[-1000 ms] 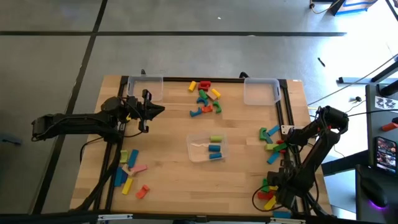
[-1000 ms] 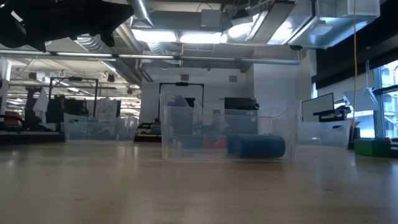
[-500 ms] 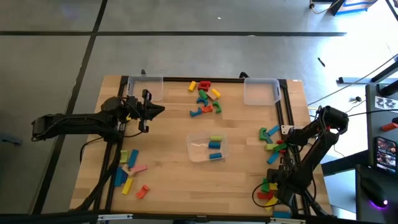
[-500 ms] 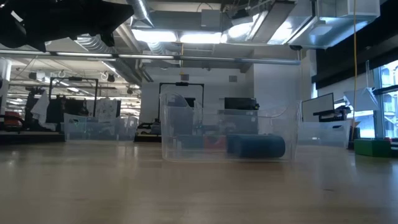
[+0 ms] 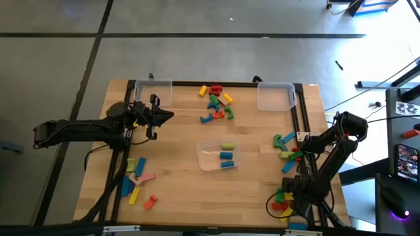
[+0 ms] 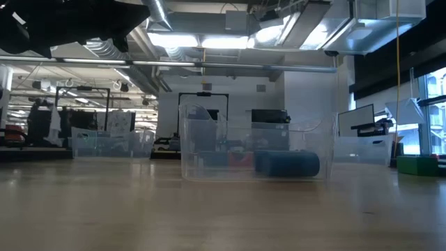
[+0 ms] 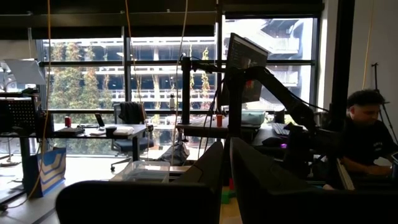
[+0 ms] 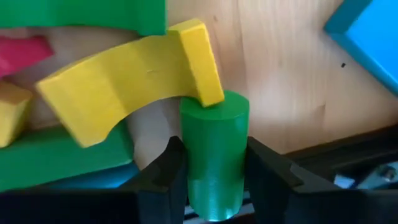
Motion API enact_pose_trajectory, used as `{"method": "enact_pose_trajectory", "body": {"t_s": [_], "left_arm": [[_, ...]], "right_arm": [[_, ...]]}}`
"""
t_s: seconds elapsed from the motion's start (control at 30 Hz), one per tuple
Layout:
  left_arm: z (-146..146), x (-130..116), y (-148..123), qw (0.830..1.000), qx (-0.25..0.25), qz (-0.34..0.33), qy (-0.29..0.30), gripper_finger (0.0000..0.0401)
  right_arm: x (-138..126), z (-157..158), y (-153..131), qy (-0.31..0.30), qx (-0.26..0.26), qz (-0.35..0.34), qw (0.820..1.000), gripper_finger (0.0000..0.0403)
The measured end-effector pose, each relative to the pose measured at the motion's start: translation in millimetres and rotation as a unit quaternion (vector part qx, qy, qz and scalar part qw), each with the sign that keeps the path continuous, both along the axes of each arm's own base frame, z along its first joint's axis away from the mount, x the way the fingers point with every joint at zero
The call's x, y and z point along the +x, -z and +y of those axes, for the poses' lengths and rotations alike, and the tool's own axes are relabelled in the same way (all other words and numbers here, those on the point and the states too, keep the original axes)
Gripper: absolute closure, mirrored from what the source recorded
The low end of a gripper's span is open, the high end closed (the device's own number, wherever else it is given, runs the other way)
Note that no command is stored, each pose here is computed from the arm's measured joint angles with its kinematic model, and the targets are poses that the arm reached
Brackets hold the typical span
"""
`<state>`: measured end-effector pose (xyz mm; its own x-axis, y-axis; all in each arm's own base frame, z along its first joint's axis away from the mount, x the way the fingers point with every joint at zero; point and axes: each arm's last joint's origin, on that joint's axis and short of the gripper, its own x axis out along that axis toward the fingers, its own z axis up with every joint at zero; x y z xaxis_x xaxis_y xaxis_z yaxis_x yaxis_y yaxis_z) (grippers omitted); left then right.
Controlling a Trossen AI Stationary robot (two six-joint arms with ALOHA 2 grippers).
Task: Sort blocks by size
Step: Put the green cylindrical block into the bottom transparent bin
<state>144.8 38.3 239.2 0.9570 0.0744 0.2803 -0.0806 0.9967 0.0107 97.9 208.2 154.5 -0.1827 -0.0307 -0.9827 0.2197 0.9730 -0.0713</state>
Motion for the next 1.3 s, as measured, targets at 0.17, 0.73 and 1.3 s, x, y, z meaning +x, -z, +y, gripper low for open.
{"method": "enact_pose_trajectory", "body": {"t_s": [0.17, 0.73, 1.3], "left_arm": [[0.0, 0.0, 0.0, 1.0, 0.0, 0.0, 0.0, 0.0377], [0.1, 0.0, 0.0, 1.0, 0.0, 0.0, 0.0, 0.0377], [0.0, -0.1, -0.1, 1.0, 0.0, 0.0, 0.0, 0.0377]], "right_arm": [[7.9, 3.2, -19.7, 0.012, 0.006, 0.0, 1.0, 0.0277], [64.8, -10.5, -80.9, 0.049, 0.017, -0.152, 0.987, 0.0272], [136.5, -44.5, -94.3, -0.053, -0.025, -0.344, 0.937, 0.0272]]}}
